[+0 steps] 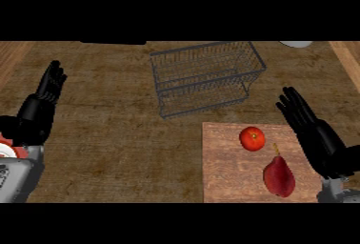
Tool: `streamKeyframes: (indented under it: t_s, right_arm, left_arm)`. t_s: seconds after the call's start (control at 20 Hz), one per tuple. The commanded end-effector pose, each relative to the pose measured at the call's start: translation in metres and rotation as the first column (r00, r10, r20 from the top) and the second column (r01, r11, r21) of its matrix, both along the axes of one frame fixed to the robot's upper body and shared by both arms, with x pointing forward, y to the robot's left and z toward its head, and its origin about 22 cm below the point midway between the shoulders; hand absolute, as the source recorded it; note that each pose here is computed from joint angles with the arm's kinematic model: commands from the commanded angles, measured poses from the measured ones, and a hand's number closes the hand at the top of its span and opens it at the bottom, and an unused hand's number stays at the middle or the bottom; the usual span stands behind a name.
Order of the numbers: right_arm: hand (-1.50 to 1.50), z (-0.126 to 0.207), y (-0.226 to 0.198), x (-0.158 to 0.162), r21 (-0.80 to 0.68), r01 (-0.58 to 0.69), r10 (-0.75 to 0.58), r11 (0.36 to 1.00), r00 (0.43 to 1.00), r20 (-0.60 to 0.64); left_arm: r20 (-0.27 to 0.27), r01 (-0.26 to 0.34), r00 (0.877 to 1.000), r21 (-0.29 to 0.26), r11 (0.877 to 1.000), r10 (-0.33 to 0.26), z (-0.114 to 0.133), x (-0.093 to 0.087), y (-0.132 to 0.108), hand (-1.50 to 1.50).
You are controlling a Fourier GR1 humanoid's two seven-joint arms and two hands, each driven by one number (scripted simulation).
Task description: Pick the pear from the cutting board and place it in the tiered basket
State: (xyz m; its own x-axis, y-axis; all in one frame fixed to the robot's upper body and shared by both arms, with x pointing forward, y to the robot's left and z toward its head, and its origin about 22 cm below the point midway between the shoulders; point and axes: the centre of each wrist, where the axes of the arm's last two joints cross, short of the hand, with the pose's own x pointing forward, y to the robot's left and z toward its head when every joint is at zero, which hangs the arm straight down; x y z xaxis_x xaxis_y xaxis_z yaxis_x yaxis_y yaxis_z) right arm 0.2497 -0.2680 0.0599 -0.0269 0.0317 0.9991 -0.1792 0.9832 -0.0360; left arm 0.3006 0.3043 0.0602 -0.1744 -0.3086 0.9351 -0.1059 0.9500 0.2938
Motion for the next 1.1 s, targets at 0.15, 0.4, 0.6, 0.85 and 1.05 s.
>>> streamKeyframes:
  t_s: [0.15, 0.4, 0.6, 0.85, 1.05]
  right_arm:
    - [1.50, 0.035, -0.060, -0.003, 0.272, 0.030, -0.103, 0.962, 0.961, 0.257]
    - [-1.50, -0.011, -0.119, -0.015, 0.445, 0.273, -0.324, 0.853, 0.945, 0.041]
    - [-1.50, -0.032, -0.112, -0.024, 0.650, -0.088, -0.036, 0.755, 0.984, 0.175]
    - [-1.50, -0.012, -0.191, -0.071, 0.433, -0.229, 0.112, 0.872, 0.954, 0.278]
    - [-1.50, 0.074, -0.217, -0.075, 0.049, -0.207, 0.189, 0.977, 0.950, 0.250]
  left_arm:
    - [-0.016, -0.021, 1.000, -0.068, 0.998, 0.020, -0.023, -0.020, -0.044, 0.00]
    - [-0.081, 0.023, 0.996, -0.137, 0.990, -0.035, -0.019, -0.017, -0.073, 0.00]
    - [-0.083, 0.005, 0.996, -0.143, 0.990, -0.017, -0.038, -0.026, -0.082, 0.00]
    - [-0.077, -0.012, 0.997, -0.126, 0.992, 0.002, -0.027, -0.020, -0.098, 0.00]
    - [-0.097, -0.005, 0.995, -0.125, 0.992, -0.007, -0.039, -0.031, -0.095, 0.00]
